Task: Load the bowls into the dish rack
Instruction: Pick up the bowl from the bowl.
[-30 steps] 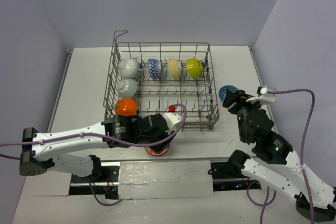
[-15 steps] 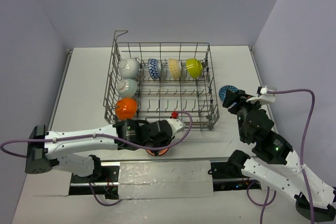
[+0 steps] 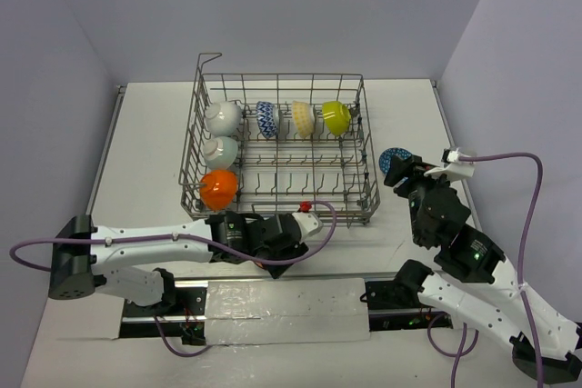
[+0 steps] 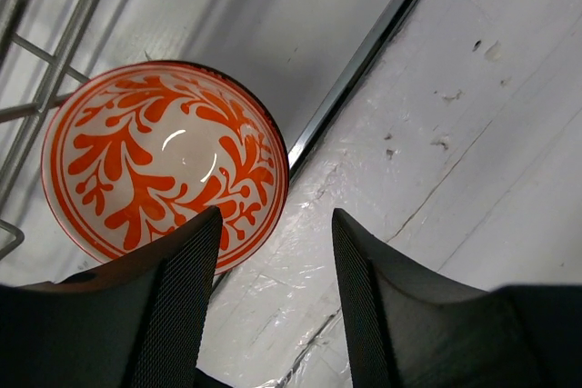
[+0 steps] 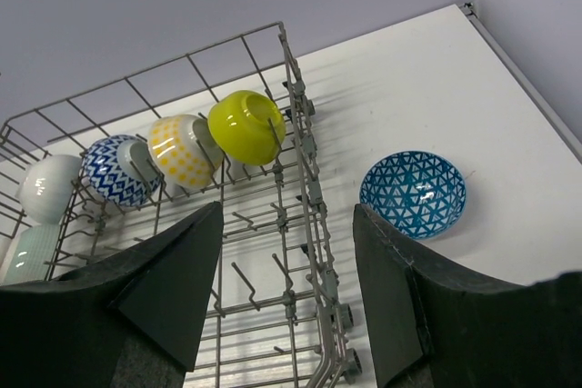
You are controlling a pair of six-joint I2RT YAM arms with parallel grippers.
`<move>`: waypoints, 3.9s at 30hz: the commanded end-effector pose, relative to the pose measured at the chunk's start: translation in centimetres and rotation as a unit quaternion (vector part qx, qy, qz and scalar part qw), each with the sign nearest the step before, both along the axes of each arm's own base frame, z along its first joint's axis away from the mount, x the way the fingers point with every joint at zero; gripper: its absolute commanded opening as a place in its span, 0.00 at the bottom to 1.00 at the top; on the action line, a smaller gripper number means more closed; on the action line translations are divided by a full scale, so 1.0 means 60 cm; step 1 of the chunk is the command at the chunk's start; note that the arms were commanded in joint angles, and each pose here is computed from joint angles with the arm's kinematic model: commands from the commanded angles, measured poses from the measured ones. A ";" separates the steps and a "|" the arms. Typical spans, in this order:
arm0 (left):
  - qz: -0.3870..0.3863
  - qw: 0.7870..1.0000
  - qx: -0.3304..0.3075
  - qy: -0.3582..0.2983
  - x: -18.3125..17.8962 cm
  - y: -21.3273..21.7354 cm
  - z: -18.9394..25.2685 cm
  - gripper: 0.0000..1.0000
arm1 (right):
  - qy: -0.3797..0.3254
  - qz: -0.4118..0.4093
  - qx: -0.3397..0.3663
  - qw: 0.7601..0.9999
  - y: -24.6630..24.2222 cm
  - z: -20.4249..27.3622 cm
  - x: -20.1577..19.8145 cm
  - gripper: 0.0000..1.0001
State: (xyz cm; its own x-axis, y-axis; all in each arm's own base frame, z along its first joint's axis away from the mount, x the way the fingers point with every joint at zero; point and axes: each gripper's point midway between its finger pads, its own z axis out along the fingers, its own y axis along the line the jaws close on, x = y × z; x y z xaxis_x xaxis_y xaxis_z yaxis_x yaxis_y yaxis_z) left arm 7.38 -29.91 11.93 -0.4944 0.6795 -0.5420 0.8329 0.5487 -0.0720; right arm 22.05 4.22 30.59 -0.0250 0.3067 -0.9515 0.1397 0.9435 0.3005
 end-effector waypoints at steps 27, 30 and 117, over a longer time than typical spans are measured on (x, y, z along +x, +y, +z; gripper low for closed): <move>-0.009 1.000 0.013 0.011 -0.006 -0.016 -0.056 0.56 | 0.004 -0.015 -0.002 1.000 -0.005 -0.002 0.003 0.69; -0.010 1.000 0.014 0.015 -0.008 -0.015 -0.061 0.57 | 0.004 -0.015 -0.002 1.000 -0.005 -0.002 0.003 0.69; 0.068 0.996 -0.006 -0.056 0.044 -0.011 0.036 0.00 | 0.006 -0.016 -0.001 1.000 -0.005 -0.004 0.004 0.69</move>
State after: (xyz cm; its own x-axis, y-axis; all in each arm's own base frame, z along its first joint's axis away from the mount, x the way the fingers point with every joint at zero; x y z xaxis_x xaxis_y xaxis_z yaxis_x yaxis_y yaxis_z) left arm 8.31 -29.02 9.88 -0.5420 0.6918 -0.4771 0.7825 0.6225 0.0136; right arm 22.22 4.36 30.04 -0.0446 0.2884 -0.9565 0.1487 0.9487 0.2791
